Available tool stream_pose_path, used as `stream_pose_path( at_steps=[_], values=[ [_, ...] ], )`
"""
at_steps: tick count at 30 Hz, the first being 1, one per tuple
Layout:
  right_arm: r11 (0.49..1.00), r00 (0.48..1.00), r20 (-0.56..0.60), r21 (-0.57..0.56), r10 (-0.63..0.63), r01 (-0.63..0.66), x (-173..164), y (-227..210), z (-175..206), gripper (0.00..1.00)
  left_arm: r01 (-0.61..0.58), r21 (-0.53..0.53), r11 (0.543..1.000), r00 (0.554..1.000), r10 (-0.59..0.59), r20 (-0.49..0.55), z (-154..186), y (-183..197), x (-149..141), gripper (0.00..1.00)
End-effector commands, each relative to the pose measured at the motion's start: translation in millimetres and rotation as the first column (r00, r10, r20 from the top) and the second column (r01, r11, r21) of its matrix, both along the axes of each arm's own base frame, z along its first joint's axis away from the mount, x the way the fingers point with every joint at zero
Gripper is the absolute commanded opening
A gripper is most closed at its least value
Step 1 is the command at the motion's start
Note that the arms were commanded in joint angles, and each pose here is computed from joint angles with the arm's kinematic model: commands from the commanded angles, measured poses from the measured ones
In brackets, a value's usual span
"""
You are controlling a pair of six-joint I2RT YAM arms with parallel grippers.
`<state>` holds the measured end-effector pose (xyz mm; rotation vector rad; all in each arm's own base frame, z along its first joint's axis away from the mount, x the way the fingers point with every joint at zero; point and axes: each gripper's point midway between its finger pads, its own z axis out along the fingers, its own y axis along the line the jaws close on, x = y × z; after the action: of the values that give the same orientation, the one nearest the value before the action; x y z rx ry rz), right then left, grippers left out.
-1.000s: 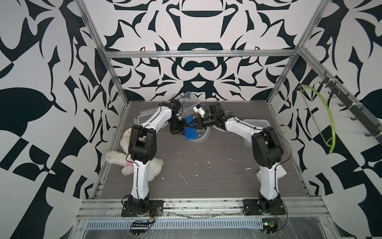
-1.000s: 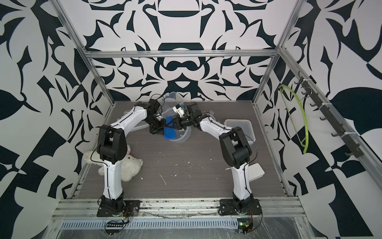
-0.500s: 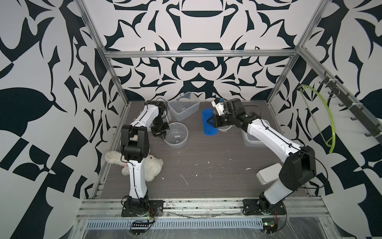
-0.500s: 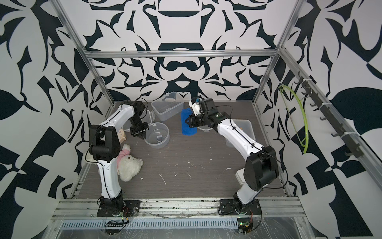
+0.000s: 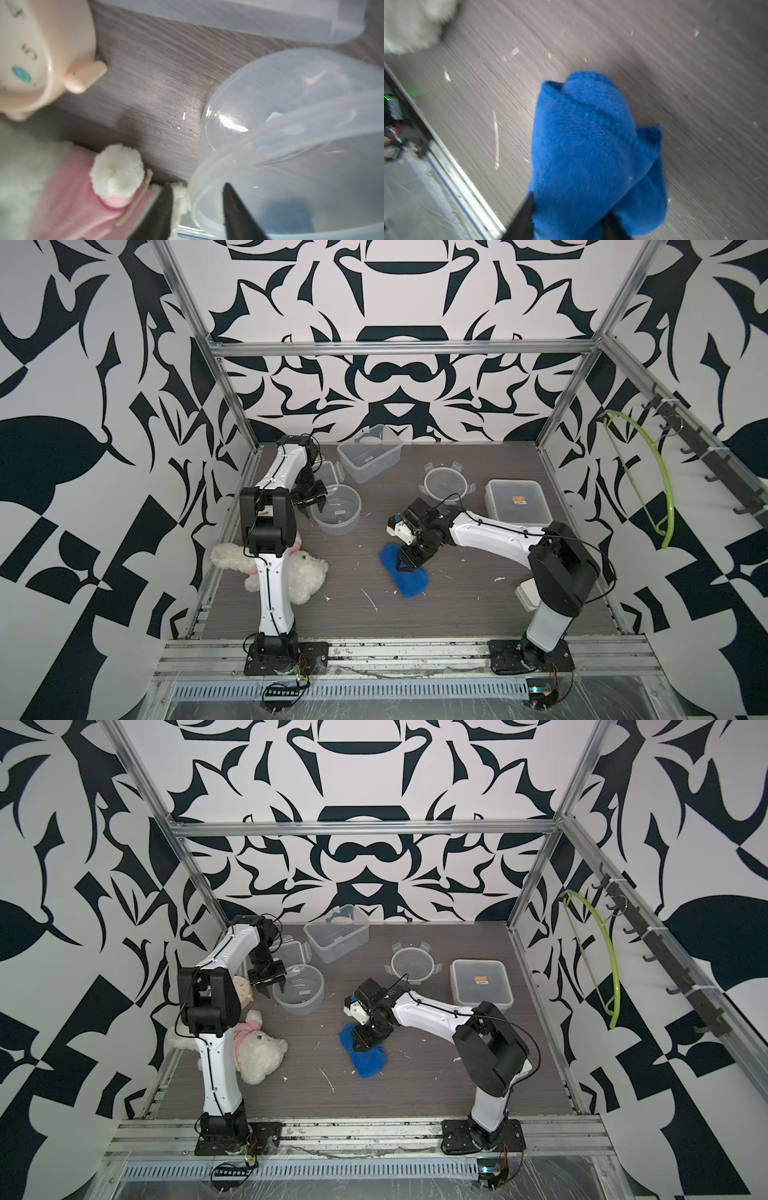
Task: Wipe the insides of the lunch boxes
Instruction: Move the lunch box to the center of the board.
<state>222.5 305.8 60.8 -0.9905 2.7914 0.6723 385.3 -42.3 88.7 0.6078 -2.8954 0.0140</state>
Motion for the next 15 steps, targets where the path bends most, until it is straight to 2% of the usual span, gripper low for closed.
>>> stream_pose_path(
  at_steps=[1, 4, 8, 11, 15],
  values=[
    [0.998, 0.995, 0.083, -0.004, -0.057, 0.058, 7.3, -12.8, 15.1, 1.00, -0.015, 0.015, 1.000, 1.000, 0.015, 0.010, 23.4, 0.5, -2.7, 0.53],
    [0.991, 0.989, 0.119, -0.091, -0.088, 0.099, 6.0, -36.3, 11.5, 1.00, -0.026, 0.008, 1.000, 0.997, 0.025, 0.080, 51.0, -2.7, 3.8, 0.56],
    [0.978, 0.990, 0.101, -0.179, -0.094, 0.111, -6.9, -59.8, 7.2, 1.00, 0.004, -0.003, 1.000, 0.985, -0.004, 0.172, 81.7, -23.2, 12.9, 0.57],
    [0.984, 0.989, 0.097, -0.125, -0.113, 0.124, -17.1, -62.5, 19.0, 1.00, 0.077, -0.057, 0.995, 0.973, -0.062, 0.224, 94.0, -61.7, 17.8, 0.57],
    [0.987, 0.986, 0.056, 0.043, -0.157, 0.155, -23.9, -53.4, 49.8, 1.00, 0.221, -0.193, 0.956, 0.943, -0.159, 0.293, 93.7, -138.9, 24.7, 0.57]
  ],
)
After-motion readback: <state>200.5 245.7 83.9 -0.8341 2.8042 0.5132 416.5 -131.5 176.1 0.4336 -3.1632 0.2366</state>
